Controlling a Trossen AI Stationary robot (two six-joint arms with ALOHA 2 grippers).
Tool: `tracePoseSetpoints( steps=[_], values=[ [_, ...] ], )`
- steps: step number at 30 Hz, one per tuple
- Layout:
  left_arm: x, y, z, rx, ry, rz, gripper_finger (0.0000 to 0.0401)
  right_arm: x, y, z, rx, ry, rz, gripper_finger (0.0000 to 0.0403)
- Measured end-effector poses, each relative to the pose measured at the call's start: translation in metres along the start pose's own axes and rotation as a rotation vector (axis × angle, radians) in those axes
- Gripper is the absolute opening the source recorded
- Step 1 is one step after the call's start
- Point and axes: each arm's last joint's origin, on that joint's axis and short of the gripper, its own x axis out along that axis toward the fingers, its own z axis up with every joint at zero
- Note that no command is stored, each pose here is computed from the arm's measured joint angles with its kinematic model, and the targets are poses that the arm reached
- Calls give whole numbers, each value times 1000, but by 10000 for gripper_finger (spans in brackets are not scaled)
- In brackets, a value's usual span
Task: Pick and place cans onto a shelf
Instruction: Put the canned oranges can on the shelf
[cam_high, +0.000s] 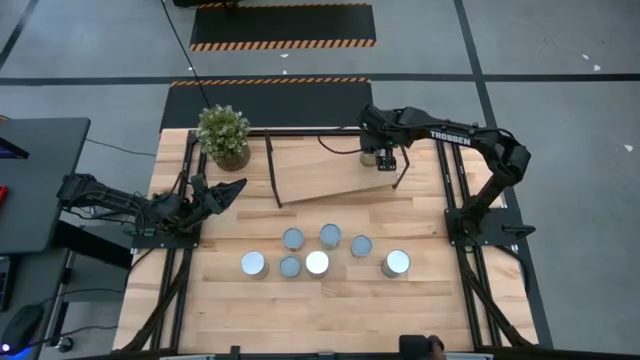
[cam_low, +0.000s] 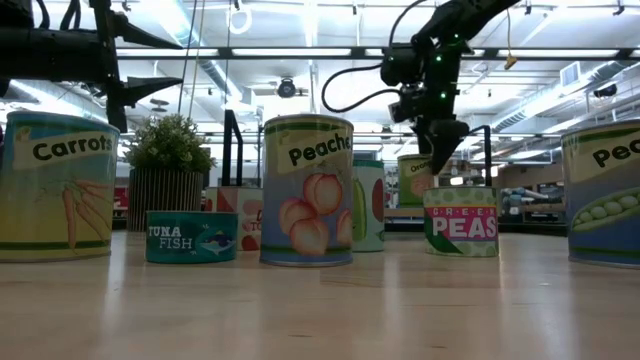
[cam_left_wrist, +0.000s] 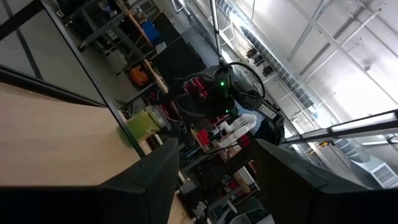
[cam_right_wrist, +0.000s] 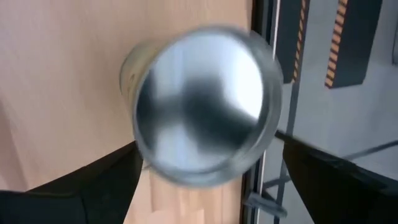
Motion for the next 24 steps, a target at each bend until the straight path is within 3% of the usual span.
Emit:
tracePoseSetpoints(
  steps=[5,12,18,24],
  values=[
    [0,0,0,0,0,0,211,-9,8,1,12,-8,6,394],
    [0,0,0,2,1,1,211,-19,11,14,24,-140,-25,394],
    [0,0,0,2,1,1,211,-16,6,21,49,-219,-57,394],
    [0,0,0,2,7,-3,211,-12,-7,15,79,-208,-100,394]
  ],
)
